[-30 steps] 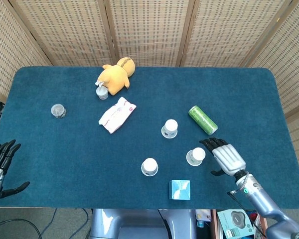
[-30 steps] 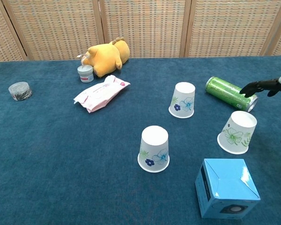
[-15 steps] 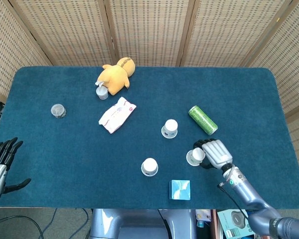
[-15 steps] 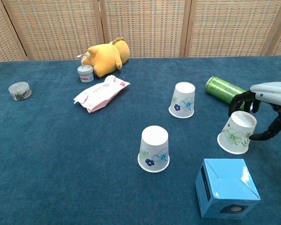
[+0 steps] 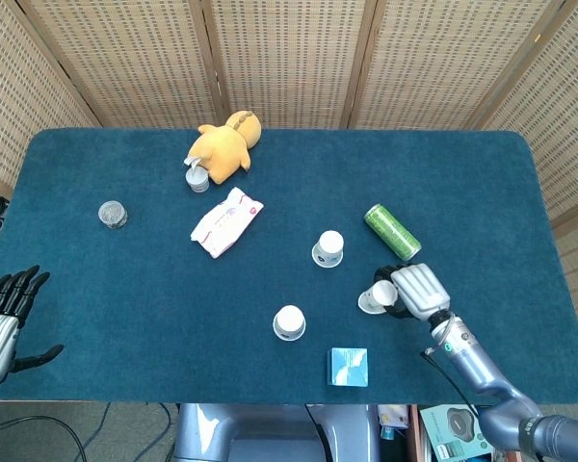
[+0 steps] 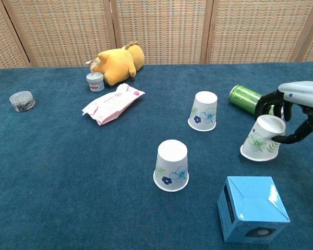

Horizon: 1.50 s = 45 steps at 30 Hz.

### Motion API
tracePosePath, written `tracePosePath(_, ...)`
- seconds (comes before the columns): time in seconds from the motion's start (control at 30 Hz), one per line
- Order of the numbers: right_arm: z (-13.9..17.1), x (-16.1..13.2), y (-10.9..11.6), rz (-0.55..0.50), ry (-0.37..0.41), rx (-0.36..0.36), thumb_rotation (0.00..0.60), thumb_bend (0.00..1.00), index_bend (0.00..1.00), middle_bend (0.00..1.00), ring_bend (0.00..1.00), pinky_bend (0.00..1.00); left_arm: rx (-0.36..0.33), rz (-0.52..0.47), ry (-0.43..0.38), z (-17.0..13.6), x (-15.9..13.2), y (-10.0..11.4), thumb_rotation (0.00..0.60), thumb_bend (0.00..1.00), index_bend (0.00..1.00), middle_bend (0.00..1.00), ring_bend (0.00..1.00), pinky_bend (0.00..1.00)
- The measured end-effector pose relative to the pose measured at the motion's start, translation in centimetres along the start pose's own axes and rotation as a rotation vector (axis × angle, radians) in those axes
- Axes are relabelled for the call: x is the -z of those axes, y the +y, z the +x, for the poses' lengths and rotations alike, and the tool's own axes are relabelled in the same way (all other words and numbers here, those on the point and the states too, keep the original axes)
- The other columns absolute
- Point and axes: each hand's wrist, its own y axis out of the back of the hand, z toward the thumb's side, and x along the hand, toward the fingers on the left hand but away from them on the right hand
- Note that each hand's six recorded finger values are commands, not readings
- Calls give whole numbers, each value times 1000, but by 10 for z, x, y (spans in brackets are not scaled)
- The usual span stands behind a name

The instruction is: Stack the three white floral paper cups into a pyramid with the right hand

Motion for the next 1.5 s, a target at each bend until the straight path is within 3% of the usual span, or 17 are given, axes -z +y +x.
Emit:
tracePosePath(0.27, -28, -9, 33, 84, 10, 96, 600, 543, 494, 542, 474, 488, 14, -4, 4, 4, 0, -2, 600, 93, 0, 0, 0, 0)
tracePosePath(0.4, -47, -10, 37, 131, -15, 111, 600, 543, 494, 542, 474, 488, 14, -9, 6, 4, 1, -1, 600, 93, 0, 0, 0, 0)
tracePosePath(0.7, -72, -6, 26, 145, -76, 65, 600, 543, 494, 540, 474, 488, 17, -23, 14, 6, 5, 0, 600, 92, 0, 0, 0, 0)
tracePosePath(1.13, -89, -13, 15, 183, -81, 42, 600, 543, 494, 515, 474, 488, 41, -28, 19, 8, 7, -3, 600, 93, 0, 0, 0, 0)
tracePosePath(1.23, -90, -15, 15, 188, -82, 49, 600, 542, 474, 460, 450, 472, 46, -24, 16, 7, 6, -4, 600, 92, 0, 0, 0, 0)
tracePosePath(1.3, -90, -15, 15, 196, -84, 52, 600, 452, 346, 304, 341, 336, 46, -22, 15, 7, 6, -4, 600, 92, 0, 0, 0, 0)
tracePosePath(1.37, -90, -15, 14, 191, -87, 49, 600, 210, 137, 65, 139, 108, 46, -23, 15, 7, 5, -4, 600, 92, 0, 0, 0, 0)
tracePosePath(1.4, -89, -16, 14, 182, -90, 47, 600, 109, 68, 9, 62, 44, 47, -23, 15, 7, 5, -4, 600, 93, 0, 0, 0, 0)
tracePosePath(1.5, -87, -19, 15, 167, -93, 46, 600, 10, 1, 0, 1, 0, 48, -23, 15, 6, 5, -4, 600, 93, 0, 0, 0, 0)
